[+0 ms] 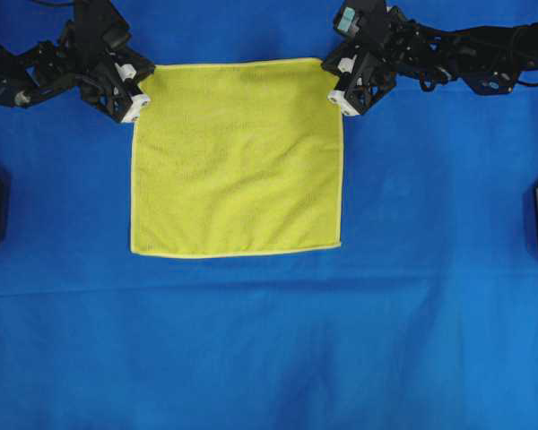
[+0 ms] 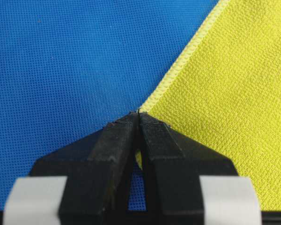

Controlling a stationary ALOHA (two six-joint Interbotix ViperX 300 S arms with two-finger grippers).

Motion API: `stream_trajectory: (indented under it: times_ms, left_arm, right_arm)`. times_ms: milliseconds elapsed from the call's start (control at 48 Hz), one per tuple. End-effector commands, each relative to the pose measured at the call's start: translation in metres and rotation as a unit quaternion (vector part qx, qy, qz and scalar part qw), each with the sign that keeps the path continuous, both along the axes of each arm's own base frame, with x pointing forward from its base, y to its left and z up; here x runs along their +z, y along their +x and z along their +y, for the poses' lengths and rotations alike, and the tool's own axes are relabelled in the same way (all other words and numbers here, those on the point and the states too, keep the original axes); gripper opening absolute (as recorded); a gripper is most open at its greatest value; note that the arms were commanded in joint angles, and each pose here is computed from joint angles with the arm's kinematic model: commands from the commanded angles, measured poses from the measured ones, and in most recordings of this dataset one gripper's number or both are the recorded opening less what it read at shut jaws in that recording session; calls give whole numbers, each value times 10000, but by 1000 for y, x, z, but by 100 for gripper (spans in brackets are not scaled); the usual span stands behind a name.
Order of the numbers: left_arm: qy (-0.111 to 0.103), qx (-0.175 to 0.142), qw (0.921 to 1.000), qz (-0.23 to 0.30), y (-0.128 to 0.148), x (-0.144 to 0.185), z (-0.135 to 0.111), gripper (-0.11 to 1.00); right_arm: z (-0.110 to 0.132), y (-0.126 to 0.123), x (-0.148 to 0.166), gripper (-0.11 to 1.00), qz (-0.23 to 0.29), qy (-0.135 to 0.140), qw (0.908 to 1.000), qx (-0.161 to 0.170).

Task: Fold the yellow towel.
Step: 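Move both grippers to the towel's top corners and grasp them, then pull both top corners toward the bottom edge, folding the towel in half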

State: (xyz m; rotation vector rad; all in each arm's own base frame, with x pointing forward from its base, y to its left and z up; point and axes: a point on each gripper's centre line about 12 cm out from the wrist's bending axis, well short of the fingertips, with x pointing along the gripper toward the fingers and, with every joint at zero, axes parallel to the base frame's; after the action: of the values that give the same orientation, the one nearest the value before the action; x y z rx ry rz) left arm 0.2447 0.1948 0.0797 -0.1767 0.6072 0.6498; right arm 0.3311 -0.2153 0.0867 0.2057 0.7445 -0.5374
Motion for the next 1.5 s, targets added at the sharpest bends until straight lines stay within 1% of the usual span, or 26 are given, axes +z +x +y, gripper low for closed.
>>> stream_trajectory:
  times_ms: [0, 104, 146, 229, 313, 375, 521, 688, 834, 980, 1084, 1168, 1251, 1355, 1480]
  left_arm:
    - [122, 4, 9999, -118, 4, 14, 5, 1]
    - [218, -74, 9996, -149, 5, 28, 3, 1]
    - [293, -111, 9993, -197, 6, 37, 3, 1]
    - [514, -186, 9979, -344, 7, 58, 1, 1]
    - [661, -231, 9967, -403, 5, 72, 0, 1]
    - [684, -263, 9966, -365, 2, 76, -2, 1]
    - [556, -285, 9978, -233, -1, 72, -7, 1]
    - [518, -492, 9973, -173, 3, 71, -18, 1]
    - [326, -857, 9958, 6, 10, 69, -41, 1]
    - [116, -1293, 9915, 119, 12, 68, -73, 1]
    - [25, -1766, 9842, 93, 13, 67, -105, 1]
    - [-75, -2070, 9783, 22, 11, 67, -128, 1]
    - [-251, -2338, 9720, -23, 7, 65, -151, 1]
    - [-468, -2557, 9656, -69, 4, 62, -171, 1]
    - [-718, -2799, 9573, -105, 4, 61, -193, 1]
  right_arm:
    - [-2, 2, 16, 2, -201, -84, 9997, -54]
    - [0, 2, 33, 2, -380, -175, 9991, -54]
    - [0, 2, 39, 2, -444, -217, 9988, -54]
    - [0, 1, 51, 2, -564, -299, 9979, -47]
    - [1, 1, 59, 2, -654, -358, 9972, -40]
    - [2, 2, 60, 2, -658, -366, 9972, -27]
    - [4, 3, 61, 2, -662, -359, 9972, 6]
    - [13, 7, 62, 2, -620, -324, 9975, 127]
    - [30, 9, 68, 2, -542, -258, 9977, 325]
    - [62, 10, 71, 2, -432, -152, 9967, 675]
    - [89, 9, 69, 2, -292, -68, 9944, 1009]
    - [113, 7, 65, 2, -117, 32, 9914, 1300]
    - [132, 6, 61, 2, -18, 119, 9883, 1521]
    - [152, 4, 57, 2, 37, 258, 9853, 1687]
    - [164, 4, 56, 2, 19, 382, 9840, 1737]
